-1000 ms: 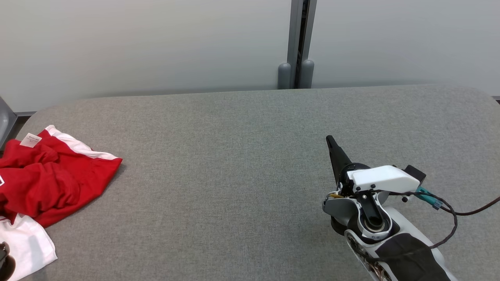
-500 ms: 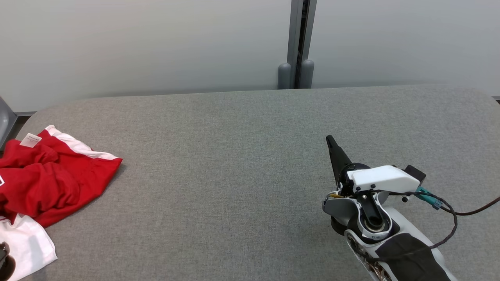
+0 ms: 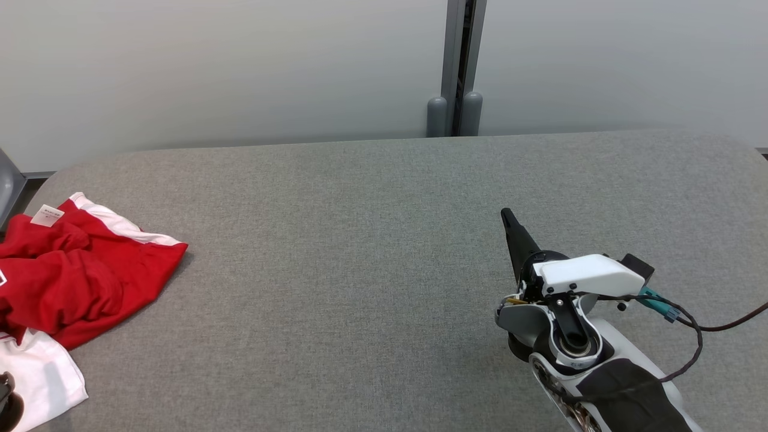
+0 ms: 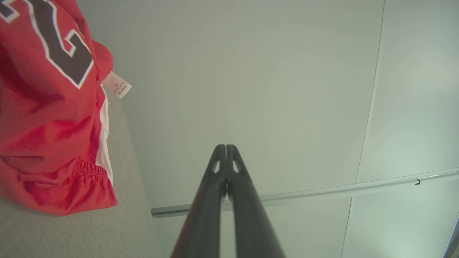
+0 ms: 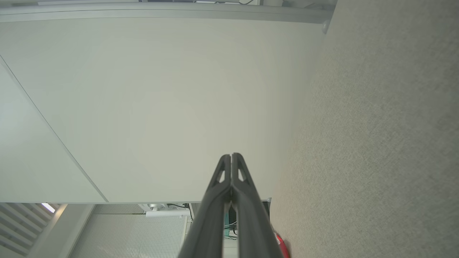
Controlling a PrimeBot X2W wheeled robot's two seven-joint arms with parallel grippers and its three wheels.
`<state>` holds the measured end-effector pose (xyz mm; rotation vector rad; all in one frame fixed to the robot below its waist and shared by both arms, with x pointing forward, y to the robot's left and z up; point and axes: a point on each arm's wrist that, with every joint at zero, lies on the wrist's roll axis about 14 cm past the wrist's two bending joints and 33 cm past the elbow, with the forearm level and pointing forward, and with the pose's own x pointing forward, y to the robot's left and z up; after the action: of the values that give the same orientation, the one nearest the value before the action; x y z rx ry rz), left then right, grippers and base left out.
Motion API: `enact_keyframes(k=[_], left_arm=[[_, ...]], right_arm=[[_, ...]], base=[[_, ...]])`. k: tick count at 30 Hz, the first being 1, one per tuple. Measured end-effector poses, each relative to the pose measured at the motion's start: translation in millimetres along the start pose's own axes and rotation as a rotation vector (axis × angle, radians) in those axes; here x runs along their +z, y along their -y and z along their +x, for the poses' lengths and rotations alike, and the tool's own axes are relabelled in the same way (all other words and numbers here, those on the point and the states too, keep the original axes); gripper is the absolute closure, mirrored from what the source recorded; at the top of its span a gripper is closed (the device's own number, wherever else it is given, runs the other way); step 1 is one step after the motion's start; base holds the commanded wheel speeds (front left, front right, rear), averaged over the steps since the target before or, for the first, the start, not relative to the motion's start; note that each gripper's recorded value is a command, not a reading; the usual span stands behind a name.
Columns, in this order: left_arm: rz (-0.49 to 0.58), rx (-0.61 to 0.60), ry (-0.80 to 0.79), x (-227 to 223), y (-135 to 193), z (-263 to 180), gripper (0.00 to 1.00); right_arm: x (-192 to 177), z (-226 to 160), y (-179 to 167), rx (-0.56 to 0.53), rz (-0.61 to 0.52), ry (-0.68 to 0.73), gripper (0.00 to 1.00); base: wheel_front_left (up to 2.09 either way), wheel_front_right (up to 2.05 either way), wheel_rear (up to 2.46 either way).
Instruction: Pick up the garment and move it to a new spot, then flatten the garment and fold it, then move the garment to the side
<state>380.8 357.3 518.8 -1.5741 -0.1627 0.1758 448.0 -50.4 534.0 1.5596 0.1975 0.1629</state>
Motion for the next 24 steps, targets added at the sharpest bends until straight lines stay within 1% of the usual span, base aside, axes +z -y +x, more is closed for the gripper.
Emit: enact_keyframes(k=[24], left_arm=[[0.0,0.0,0.0,0.0,0.0,0.0,1.0]], right_arm=[[0.0,0.0,0.1,0.0,0.0,0.0,1.0]], base=[[0.0,0.0,0.0]])
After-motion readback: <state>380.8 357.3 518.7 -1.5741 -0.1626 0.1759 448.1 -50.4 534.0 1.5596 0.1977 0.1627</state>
